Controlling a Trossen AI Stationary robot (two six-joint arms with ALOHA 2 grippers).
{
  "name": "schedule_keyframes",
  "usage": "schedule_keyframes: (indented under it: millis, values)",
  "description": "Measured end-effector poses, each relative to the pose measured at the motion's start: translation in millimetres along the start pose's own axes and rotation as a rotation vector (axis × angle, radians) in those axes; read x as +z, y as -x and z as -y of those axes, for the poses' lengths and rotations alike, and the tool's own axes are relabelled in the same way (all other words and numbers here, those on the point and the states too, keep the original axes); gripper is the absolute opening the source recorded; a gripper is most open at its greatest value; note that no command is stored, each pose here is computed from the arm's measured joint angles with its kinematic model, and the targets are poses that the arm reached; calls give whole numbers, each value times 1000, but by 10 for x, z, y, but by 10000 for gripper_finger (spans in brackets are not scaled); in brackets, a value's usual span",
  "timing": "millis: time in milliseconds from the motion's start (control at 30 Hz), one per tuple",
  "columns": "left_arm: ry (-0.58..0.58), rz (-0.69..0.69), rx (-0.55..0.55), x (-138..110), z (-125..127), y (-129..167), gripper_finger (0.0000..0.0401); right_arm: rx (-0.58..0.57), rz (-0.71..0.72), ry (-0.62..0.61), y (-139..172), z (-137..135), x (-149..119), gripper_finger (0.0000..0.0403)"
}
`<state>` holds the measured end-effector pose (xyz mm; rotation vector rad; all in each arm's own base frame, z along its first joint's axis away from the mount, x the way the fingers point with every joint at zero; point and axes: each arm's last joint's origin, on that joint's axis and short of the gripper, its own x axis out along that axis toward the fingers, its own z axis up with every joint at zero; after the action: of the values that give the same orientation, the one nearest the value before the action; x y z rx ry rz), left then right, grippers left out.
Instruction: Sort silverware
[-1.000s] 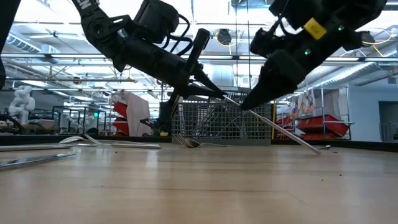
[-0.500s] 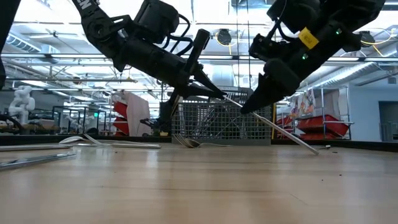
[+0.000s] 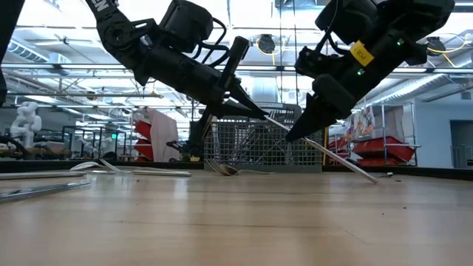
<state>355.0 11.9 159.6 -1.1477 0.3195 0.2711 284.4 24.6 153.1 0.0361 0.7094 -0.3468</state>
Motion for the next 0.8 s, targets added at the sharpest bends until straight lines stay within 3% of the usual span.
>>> schedule_keyframes:
  millis: [100,267,533,800]
  values:
    - [-26,4,-1,1,1,0,14,-14,4,-1,0,4,2,42]
    - [-68,6,-16,29,4,0,72,-21,9,-1,-2,10,6,42]
    - [-102,-97,-79,155,-43,4,147,-20,5,2,-3,8,1,42]
    - [-59,-163,-73,413,-101,122,163,-26,-7,7,-6,14,-16,42]
